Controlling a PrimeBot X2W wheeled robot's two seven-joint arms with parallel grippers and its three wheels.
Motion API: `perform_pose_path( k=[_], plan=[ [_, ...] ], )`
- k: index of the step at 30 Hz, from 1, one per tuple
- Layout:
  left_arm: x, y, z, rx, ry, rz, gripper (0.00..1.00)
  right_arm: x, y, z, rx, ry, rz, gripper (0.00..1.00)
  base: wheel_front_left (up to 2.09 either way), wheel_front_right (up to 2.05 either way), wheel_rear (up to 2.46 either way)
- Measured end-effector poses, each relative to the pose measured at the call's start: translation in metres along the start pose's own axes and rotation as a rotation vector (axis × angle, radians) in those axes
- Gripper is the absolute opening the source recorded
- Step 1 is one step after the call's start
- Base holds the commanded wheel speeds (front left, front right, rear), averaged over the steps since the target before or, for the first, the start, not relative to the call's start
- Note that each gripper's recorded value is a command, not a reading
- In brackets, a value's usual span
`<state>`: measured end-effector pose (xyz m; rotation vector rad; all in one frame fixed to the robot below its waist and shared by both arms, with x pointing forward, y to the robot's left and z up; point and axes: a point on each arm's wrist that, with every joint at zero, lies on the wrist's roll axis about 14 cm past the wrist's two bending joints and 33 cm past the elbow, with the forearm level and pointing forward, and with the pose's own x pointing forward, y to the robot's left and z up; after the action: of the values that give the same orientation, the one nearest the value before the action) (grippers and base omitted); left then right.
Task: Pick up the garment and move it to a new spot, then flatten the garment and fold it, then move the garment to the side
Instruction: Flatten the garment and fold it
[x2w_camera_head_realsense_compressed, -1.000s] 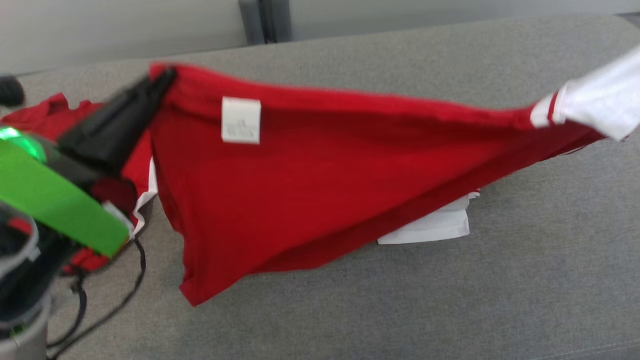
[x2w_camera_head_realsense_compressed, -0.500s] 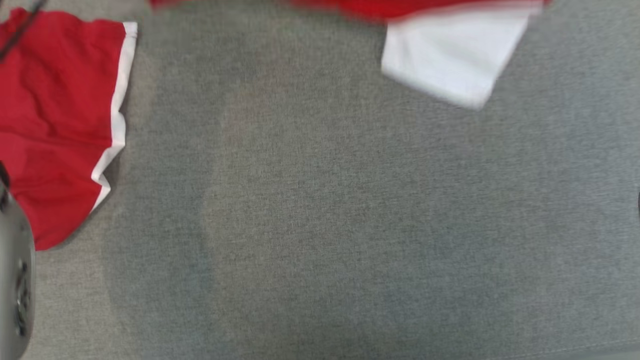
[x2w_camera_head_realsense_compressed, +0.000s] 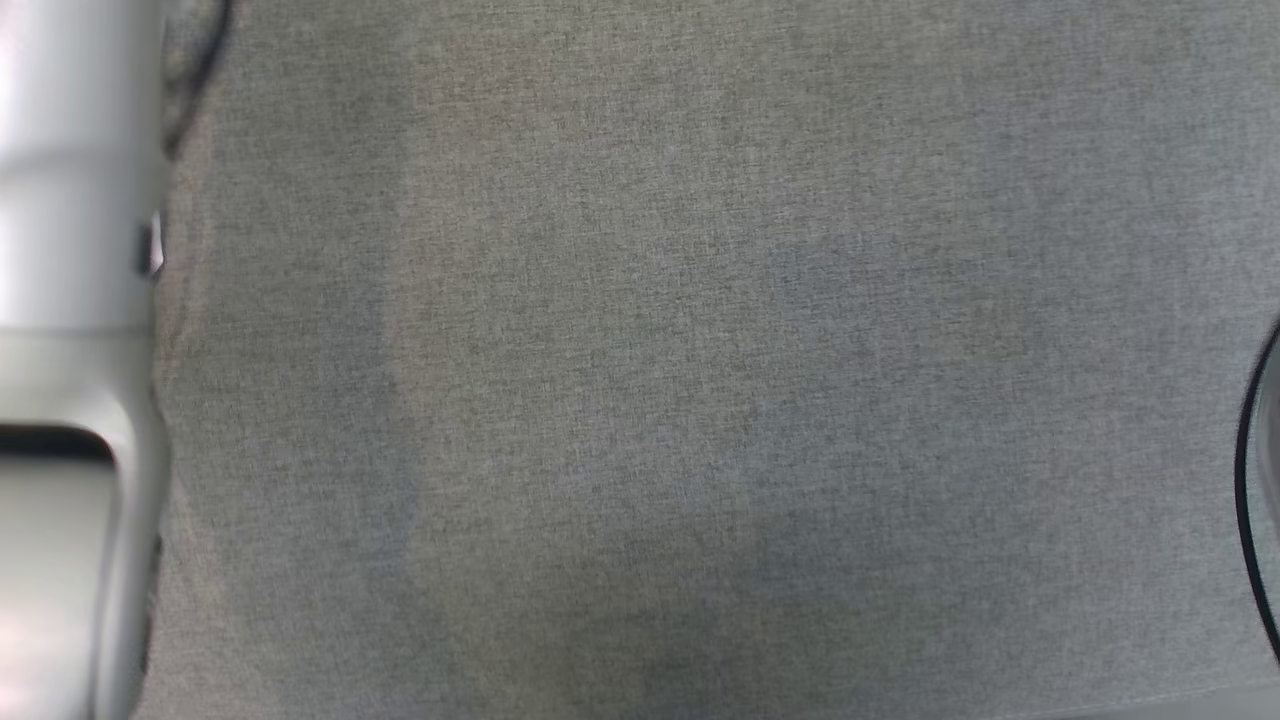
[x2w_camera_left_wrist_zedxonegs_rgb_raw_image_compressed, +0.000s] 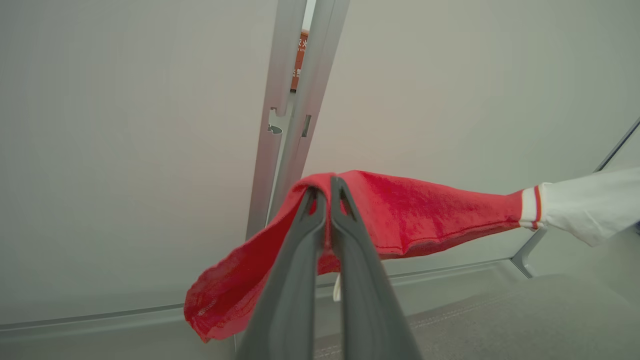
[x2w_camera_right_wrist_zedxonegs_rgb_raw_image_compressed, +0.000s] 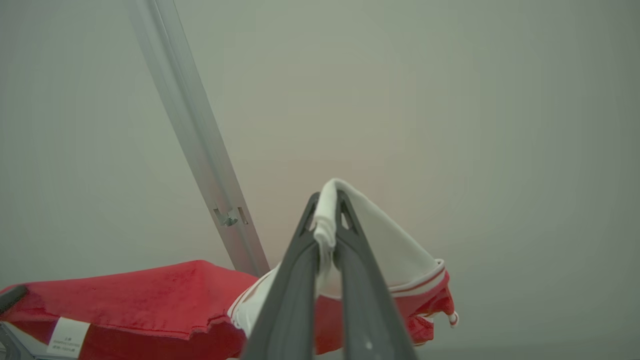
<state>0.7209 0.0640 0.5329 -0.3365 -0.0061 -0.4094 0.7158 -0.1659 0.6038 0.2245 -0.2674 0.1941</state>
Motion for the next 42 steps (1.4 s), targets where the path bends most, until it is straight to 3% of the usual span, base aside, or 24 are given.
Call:
perform_pose_path(
  k=[5,8,11,15,23,29,35,39,42],
  plan=[
    [-0.048,-0.01,-0.076,-0.042,0.163,-0.044,0.0,-0.088,-0.041,-0.064,0.061,0.13,-0.094,0.0,0.0,0.0,0.0],
    [-0.09,-0.005,-0.105,-0.051,0.239,-0.04,0.0,-0.145,-0.054,-0.079,0.078,0.207,-0.145,0.0,0.0,0.0,0.0],
    [-0.128,-0.006,-0.115,-0.021,0.264,-0.047,0.0,-0.19,-0.054,-0.079,0.085,0.248,-0.173,0.0,0.0,0.0,0.0],
    [-0.205,-0.03,-0.156,-0.122,0.383,-0.007,0.0,-0.265,-0.054,-0.082,0.103,0.342,-0.249,0.0,0.0,0.0,0.0],
    [-0.321,-0.083,-0.161,-0.25,0.47,0.085,0.0,-0.399,-0.036,-0.065,0.145,0.522,-0.374,0.0,0.0,0.0,0.0],
    [-0.381,-0.112,-0.148,-0.326,0.471,0.158,0.0,-0.473,-0.032,-0.052,0.18,0.582,-0.474,0.0,0.0,0.0,0.0],
    [-0.409,-0.127,-0.138,-0.388,0.488,0.196,0.0,-0.487,-0.028,-0.041,0.204,0.56,-0.483,0.0,0.0,0.0,0.0],
    [-0.404,-0.12,-0.131,-0.342,0.51,0.189,0.0,-0.447,-0.027,-0.027,0.173,0.498,-0.411,0.0,0.0,0.0,0.0],
    [-0.376,-0.118,-0.112,-0.316,0.475,0.144,0.0,-0.409,-0.025,-0.017,0.137,0.474,-0.335,0.0,0.0,0.0,0.0]
  ],
)
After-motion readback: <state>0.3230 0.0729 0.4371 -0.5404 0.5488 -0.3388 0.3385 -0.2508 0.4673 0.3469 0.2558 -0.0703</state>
